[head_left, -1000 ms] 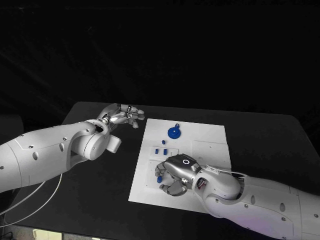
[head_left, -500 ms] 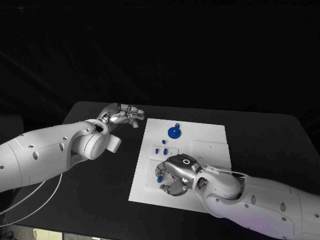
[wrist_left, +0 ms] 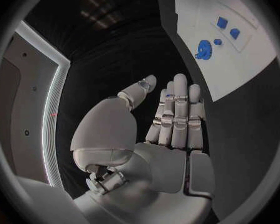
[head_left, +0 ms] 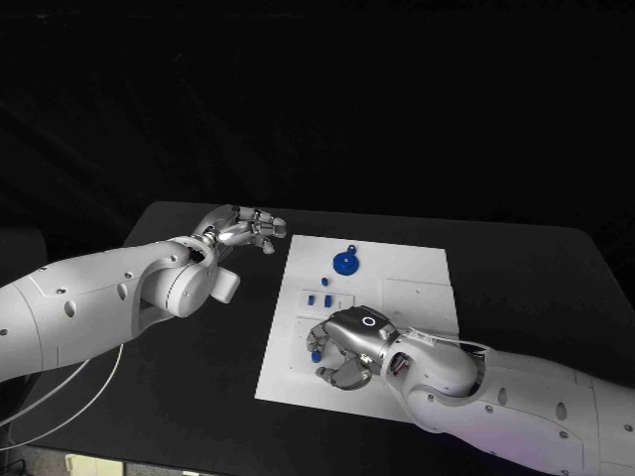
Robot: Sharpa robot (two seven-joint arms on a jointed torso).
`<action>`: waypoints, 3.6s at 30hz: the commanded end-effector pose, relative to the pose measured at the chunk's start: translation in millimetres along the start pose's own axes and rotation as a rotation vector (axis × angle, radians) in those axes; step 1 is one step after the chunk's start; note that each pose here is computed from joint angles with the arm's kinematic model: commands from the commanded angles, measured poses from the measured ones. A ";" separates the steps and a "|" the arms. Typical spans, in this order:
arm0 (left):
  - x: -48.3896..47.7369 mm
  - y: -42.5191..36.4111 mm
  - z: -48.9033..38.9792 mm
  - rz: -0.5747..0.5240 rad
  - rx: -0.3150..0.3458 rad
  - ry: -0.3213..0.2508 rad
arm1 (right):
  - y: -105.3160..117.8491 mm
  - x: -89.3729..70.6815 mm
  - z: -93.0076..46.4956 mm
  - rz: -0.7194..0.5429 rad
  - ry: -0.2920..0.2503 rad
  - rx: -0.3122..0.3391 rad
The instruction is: Assemble the parts on the task board
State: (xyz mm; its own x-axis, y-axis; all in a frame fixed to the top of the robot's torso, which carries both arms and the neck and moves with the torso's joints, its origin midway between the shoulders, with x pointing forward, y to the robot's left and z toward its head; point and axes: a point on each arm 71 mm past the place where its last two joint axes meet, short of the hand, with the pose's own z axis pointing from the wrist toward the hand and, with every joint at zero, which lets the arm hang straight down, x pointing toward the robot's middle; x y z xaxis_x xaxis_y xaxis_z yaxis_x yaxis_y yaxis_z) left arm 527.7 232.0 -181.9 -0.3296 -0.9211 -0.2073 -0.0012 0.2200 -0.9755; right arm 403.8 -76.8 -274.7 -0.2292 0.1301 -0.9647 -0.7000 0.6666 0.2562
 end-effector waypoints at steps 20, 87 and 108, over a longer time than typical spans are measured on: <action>0.2 -0.9 0.1 -0.005 0.005 -0.001 | -0.8 -7.4 -6.0 0.035 -0.082 -0.009; 17.3 20.8 -14.5 -0.098 0.004 0.084 | -150.9 -61.8 -123.5 0.378 0.537 0.837; 18.8 22.3 -16.6 -0.120 0.004 0.090 | -141.8 -33.4 -109.1 0.358 0.536 0.825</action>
State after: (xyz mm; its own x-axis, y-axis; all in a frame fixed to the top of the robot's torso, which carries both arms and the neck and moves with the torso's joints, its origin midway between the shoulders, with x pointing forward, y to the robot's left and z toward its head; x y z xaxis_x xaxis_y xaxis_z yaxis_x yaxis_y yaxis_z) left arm 506.5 227.0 -207.8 -0.3982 -0.9115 -0.1030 -0.0504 0.1338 -0.9897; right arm 435.5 -256.0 -272.7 -0.7546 0.2163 -0.6195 0.1062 0.9719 0.2100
